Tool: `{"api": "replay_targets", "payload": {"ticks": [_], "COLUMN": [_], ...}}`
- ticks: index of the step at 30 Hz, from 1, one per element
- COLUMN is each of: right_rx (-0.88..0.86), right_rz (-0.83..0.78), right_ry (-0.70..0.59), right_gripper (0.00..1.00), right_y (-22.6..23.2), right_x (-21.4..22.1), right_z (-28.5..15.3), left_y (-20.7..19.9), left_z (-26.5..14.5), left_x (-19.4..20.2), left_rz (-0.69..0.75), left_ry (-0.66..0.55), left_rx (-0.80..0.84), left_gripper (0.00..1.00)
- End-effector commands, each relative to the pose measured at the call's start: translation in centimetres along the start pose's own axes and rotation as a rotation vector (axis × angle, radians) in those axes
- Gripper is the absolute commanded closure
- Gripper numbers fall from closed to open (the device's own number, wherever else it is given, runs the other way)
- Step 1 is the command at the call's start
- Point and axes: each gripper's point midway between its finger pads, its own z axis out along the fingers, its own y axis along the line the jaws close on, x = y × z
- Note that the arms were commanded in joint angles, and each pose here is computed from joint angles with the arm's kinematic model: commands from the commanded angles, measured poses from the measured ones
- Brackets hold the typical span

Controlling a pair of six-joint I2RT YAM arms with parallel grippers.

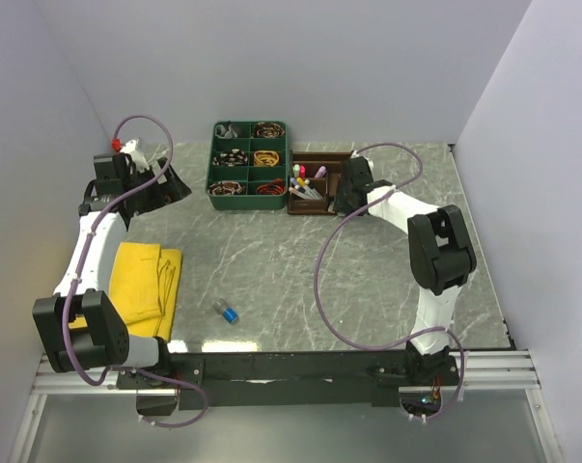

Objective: Sort the stationery into containers
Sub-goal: Place the stationery in the storage box.

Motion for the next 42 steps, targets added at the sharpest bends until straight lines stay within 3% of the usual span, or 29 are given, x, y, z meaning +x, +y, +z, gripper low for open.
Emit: {"api": "replay_targets", "payload": {"ticks": [1,4,10,12,13,16,19,21,23,24,27,29,31,32,34,35,37,38,40,41,42], "right_rx": [-0.005,-0.011,-0.022,-0.04,-0.054,-0.061,-0.064,-0.124,-0.339,-0.426,-0.599,-0.701,-0.796,-0.834,-0.856,-0.865,-0.876,-0.892,-0.907,-0.906,-0.905], "right_rz": [0.023,0.026,0.017,0.007,0.0,-0.014,-0.029,-0.051,-0.126,-0.176,-0.447,-0.572,-0.663,-0.685,-0.726,-0.728,-0.784,-0.812,-0.887,-0.904,-0.918], "right_ry": [-0.061,-0.051,-0.03,-0.023,-0.016,-0.015,-0.002,0.023,0.089,0.107,0.102,0.107,0.137,0.123,0.131,0.104,0.088,0.069,0.05,0.034,0.026], "right_gripper": [0.5,0.45,0.48,0.63,0.82,1.0,1.0,1.0,0.9,0.78,0.59,0.56,0.52,0.51,0.5,0.5,0.5,0.5,0.51,0.51,0.51], "right_y": [0.0,-0.3,-0.6,-0.4,-0.3,-0.3,-0.2,0.9,4.6,6.5,12.5,15.0,16.8,17.2,17.1,17.1,16.2,15.9,14.9,14.5,14.1], "right_x": [-1.5,-0.6,0.3,0.7,1.0,1.3,1.4,1.5,2.7,3.6,7.6,10.2,13.5,13.9,15.7,15.3,15.8,15.8,16.3,16.2,16.2], "right_z": [-2.8,-3.2,-4.1,-4.2,-4.2,-3.8,-3.3,-4.0,-6.2,-7.3,-11.7,-14.3,-16.5,-17.5,-18.2,-18.9,-19.1,-20.0,-20.3,-20.7,-20.9], "left_y": [-0.8,-0.9,-1.0,-1.0,-1.0,-0.7,-1.0,-0.8,-0.5,-0.4,-0.1,-0.6,-1.8,-2.4,-4.6,-4.6,-4.1,-3.6,-2.8,-2.5,-2.4], "left_z": [-1.0,-1.0,-1.4,-1.6,-1.5,-1.7,-2.1,-2.6,-3.5,-3.9,-4.5,-4.3,-4.4,-4.6,-6.1,-6.4,-8.1,-8.0,-9.3,-8.9,-8.9], "left_x": [-1.2,-1.2,-1.1,-0.9,-0.7,-0.3,0.9,3.3,6.0,6.4,7.5,7.8,8.0,7.5,9.5,9.3,11.8,12.1,15.6,16.1,16.9], "left_rz": [0.015,0.017,0.02,0.02,0.02,0.019,0.06,0.082,0.039,0.029,0.005,0.029,0.115,0.311,0.48,0.777,0.943,1.166,1.338,1.536,1.591], "left_ry": [-0.058,-0.06,-0.059,-0.061,-0.055,-0.041,0.019,0.157,0.284,0.29,0.296,0.296,0.319,0.311,0.391,0.346,0.413,0.36,0.356,0.28,0.256], "left_rx": [0.029,0.031,0.032,0.031,0.031,0.019,0.043,0.026,0.0,-0.008,-0.034,0.014,0.11,0.203,0.426,0.553,0.674,0.755,0.892,0.962,0.999], "left_gripper": [0.01,0.01,0.01,0.0,0.0,0.01,0.0,0.01,0.01,0.01,0.01,0.01,0.01,0.0,0.0,0.01,0.01,0.0,0.01,0.01,0.01]}}
